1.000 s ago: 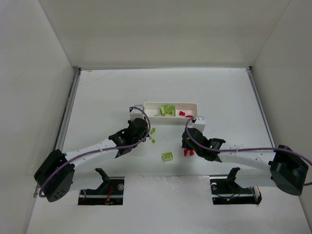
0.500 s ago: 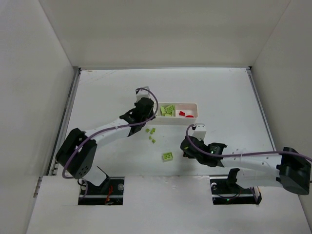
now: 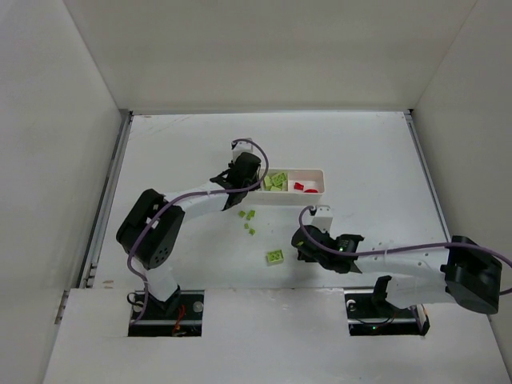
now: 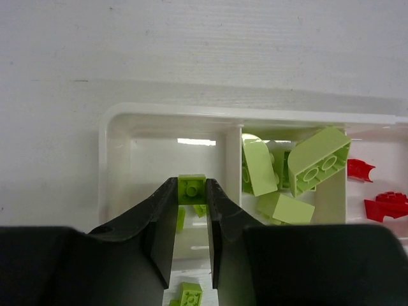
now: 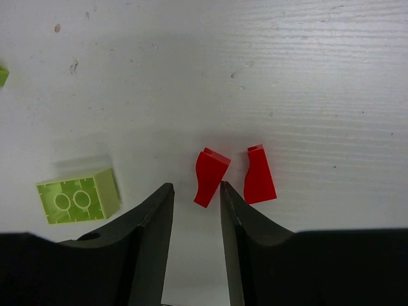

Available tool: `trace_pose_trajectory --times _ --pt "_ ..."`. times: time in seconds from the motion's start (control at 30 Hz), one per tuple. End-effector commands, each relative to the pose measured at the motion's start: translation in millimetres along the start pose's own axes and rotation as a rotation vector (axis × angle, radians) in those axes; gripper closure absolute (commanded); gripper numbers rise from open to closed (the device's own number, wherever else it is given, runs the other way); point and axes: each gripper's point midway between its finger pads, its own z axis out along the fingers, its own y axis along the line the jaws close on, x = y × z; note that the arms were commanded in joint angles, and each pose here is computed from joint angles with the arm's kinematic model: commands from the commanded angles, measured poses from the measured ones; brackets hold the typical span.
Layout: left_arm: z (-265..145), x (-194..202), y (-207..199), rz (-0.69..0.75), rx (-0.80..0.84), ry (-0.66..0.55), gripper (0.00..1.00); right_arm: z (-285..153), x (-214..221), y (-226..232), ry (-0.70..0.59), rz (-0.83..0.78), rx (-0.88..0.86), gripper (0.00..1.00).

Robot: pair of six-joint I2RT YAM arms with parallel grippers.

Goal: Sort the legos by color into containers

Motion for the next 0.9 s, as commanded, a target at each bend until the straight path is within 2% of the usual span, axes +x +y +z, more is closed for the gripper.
trace_pose_trajectory --times 0.0,0.23,0.47,0.67,0.87 --pt "4.3 -21.2 -8.7 -0.008 0.01 -0.052 0.78 5.9 1.3 8.7 0.0 0.001 -0.035 0.59" --pt "-8.4 -35.5 -5.5 -0.017 -0.017 -0.108 0.59 15.8 1.5 3.2 0.002 0.0 -0.011 0.62" --pt "-56.2 -38.9 -16.8 -0.015 0.066 -0.154 0.58 22.7 -1.3 -3.2 -0.01 0.001 0.027 0.64" --pt "-102.4 8.2 -13.0 0.039 0.147 -0.11 0.56 28.3 -9.6 -0.4 -0.054 -0.014 0.038 0.79" --pt "-138.3 63.2 -6.6 0.086 0.225 -0.039 0.46 13.7 -44.6 18.6 -0.138 -0.041 -0.025 0.82"
